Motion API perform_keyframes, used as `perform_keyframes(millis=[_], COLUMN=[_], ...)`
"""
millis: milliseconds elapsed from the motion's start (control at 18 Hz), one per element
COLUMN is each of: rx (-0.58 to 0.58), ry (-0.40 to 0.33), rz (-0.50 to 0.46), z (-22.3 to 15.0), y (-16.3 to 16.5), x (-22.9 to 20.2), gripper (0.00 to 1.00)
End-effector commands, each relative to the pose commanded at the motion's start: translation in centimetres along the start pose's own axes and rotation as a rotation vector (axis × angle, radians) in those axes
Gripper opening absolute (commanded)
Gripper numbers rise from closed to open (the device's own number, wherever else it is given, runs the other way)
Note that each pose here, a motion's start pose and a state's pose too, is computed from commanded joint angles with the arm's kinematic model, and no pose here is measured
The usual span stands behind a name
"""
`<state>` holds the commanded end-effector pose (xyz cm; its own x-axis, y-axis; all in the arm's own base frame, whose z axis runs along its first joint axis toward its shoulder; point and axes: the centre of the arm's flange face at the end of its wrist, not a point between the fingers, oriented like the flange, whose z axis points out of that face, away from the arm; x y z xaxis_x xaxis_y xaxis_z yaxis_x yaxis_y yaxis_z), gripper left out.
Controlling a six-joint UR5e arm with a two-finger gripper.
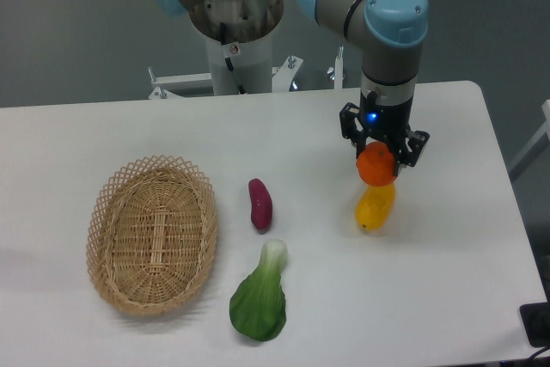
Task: Place the orange on the table
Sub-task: 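Carry the held orange down and toward the bok choy with the gripper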
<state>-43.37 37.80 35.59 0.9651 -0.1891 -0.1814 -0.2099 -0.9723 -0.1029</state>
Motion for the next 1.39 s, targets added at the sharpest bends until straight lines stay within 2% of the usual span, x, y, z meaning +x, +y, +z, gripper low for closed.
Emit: perform_keyframes(millis=[333,556,667,833,1056,1167,1389], rx=[-0.001,0.004,0.005,0.01,-0.002,0.007,0.029], ry=[0.006,-0.006,-0.005,-0.011,0.039,0.024,0.002], rz=[-0.002,-0.052,-0.083,-0.074,-0.07,-0.115,-0.25], z=[0.3,1.1,2.4,4.4,7.9,9.4,11.5], y=[0.0,-0.5,-1.1,-2.5,-2.9,-3.2,-7.3], x=[0.2,0.1,-0.1,-0.7,-0.8,-1.2,-1.3], gripper=[0.68,0.68,0.68,0.68,0.68,0.68,0.68])
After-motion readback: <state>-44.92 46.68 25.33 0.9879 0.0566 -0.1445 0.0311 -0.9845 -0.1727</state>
